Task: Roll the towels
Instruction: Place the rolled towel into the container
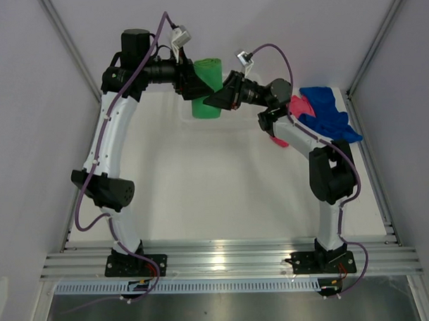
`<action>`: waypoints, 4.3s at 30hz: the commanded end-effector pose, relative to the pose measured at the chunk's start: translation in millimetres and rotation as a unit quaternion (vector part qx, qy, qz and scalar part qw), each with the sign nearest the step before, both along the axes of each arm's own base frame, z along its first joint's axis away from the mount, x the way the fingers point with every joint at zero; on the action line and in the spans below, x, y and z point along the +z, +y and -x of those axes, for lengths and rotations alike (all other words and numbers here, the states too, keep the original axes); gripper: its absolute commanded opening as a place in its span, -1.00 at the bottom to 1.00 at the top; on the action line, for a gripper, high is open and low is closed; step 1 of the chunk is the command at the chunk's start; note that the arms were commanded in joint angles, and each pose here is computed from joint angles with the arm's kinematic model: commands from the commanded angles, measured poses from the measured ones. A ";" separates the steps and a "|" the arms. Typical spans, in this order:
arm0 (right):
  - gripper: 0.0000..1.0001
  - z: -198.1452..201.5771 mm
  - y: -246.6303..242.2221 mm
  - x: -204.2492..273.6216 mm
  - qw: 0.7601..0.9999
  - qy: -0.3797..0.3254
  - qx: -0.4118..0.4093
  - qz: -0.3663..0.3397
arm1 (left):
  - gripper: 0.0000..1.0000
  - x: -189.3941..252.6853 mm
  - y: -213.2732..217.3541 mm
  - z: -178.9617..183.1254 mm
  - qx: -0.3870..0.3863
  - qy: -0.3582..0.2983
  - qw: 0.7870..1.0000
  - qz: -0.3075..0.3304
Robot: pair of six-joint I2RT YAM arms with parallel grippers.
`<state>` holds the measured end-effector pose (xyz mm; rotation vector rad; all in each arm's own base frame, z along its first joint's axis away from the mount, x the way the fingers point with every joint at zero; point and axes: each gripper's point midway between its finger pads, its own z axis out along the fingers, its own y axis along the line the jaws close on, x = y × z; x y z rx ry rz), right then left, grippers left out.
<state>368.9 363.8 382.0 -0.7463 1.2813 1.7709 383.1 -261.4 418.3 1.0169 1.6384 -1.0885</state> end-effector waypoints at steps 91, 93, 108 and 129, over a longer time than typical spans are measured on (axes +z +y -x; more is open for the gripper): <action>-1.00 -169.4 56.5 -283.6 0.867 0.430 -0.160 0.194 | -0.70 -296.7 120.4 -99.7 0.374 0.325 0.850 -0.180; -1.00 -170.6 56.5 -290.4 0.858 0.442 -0.170 0.198 | -0.90 -297.6 119.4 -98.0 0.376 0.335 0.846 -0.176; -1.00 -189.7 39.8 -189.6 0.878 0.370 -0.264 0.151 | -0.99 -297.8 125.2 -90.9 0.440 0.392 0.798 -0.124; -1.00 -149.4 61.0 -292.0 0.841 0.455 -0.157 0.249 | -0.99 -303.2 119.1 -86.7 0.437 0.420 0.787 -0.113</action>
